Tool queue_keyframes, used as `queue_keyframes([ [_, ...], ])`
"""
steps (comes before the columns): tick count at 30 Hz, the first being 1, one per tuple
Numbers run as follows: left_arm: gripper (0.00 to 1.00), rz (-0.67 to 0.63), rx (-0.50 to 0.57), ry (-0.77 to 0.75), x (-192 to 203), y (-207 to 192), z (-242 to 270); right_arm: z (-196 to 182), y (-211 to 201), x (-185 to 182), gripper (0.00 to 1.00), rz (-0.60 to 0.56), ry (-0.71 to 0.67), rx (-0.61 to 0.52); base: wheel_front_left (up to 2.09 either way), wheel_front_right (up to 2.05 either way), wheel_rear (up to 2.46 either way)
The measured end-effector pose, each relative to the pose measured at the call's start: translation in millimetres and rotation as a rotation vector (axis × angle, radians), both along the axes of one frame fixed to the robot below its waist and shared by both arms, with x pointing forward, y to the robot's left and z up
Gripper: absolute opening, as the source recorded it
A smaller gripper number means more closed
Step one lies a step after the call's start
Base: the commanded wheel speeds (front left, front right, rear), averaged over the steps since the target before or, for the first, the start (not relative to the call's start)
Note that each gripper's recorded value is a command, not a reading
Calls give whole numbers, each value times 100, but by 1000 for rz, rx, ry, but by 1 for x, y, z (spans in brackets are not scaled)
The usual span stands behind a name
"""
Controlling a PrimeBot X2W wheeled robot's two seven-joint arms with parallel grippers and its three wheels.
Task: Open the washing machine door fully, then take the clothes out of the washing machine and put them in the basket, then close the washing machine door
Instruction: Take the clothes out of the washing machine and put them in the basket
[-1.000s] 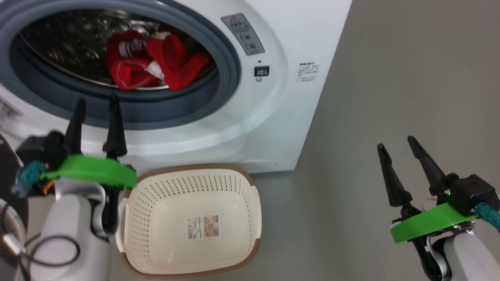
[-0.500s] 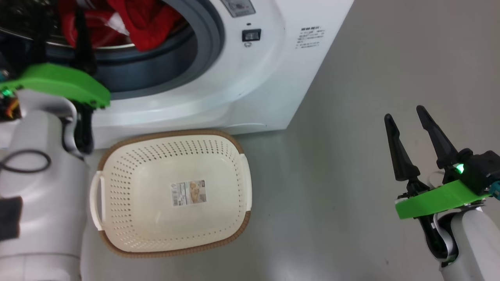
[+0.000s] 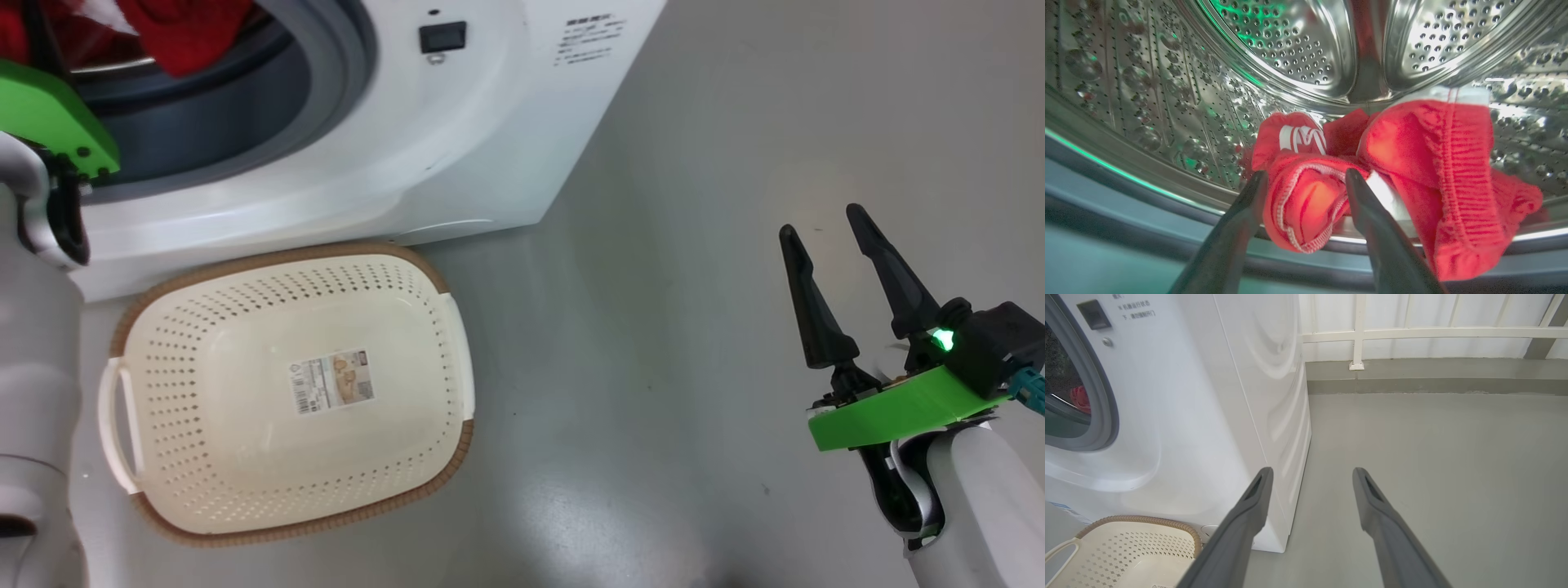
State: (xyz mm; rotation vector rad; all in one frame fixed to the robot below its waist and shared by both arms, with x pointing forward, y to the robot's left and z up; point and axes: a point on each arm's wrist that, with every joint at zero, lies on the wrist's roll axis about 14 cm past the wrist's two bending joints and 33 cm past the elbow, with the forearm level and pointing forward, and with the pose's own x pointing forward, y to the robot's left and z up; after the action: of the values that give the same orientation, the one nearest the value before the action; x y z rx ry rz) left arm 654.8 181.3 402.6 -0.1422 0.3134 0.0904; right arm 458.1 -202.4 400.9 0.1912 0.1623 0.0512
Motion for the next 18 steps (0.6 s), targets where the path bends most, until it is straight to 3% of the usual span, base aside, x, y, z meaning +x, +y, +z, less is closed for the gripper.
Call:
queue_keyframes([
  [14,100,-54,274,148,1,10,-31,5,-10,-9,100,-32,3,18,0,0,0],
  [15,38,-62,289,152,1,10,-31,6,-10,-10,100,-33,3,18,0,0,0],
  [16,0,-74,309,155,1,10,-31,6,-9,-11,100,-32,4,19,0,0,0],
  [18,0,-100,364,170,0,10,-33,5,-8,-12,100,-30,8,24,0,0,0],
])
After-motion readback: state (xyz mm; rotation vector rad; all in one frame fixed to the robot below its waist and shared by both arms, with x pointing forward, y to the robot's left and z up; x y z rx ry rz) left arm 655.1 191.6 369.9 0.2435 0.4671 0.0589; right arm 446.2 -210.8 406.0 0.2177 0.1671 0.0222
